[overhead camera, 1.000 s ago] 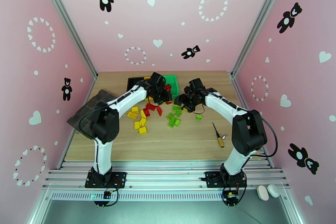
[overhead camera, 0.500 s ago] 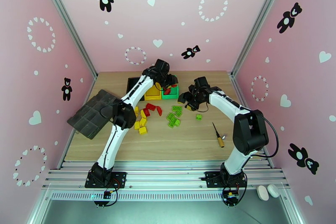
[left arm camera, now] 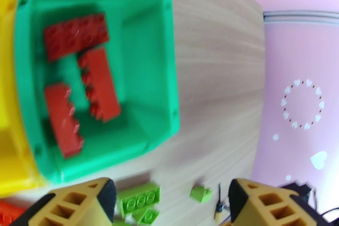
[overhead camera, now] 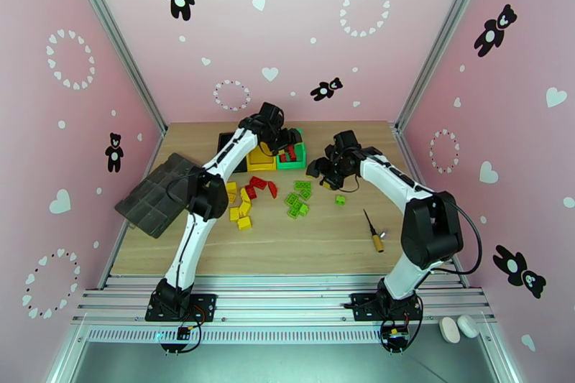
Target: Sort the legos into containers by color
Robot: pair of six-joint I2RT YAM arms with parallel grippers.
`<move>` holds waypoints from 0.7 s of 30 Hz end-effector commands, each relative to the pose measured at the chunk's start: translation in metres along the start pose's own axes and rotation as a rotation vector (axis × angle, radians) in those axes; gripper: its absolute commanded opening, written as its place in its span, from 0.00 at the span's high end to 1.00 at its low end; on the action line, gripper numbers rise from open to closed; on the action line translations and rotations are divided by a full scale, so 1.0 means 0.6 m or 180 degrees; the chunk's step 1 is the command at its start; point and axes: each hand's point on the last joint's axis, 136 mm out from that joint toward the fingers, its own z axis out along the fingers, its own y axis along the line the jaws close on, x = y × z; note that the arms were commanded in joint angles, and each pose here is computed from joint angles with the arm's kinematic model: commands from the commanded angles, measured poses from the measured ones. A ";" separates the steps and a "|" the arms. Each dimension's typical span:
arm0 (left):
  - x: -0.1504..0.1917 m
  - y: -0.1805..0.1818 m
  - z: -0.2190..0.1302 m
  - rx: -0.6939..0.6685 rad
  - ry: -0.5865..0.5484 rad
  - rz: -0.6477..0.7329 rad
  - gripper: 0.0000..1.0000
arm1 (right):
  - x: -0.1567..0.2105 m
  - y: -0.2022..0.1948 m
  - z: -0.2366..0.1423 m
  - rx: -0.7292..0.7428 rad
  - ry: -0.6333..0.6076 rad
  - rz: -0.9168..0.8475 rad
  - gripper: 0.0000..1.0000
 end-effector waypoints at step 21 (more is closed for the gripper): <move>0.238 0.252 -0.251 -0.1449 -0.0466 -0.0559 0.04 | 0.069 0.140 0.133 0.0877 0.0364 -0.1492 0.48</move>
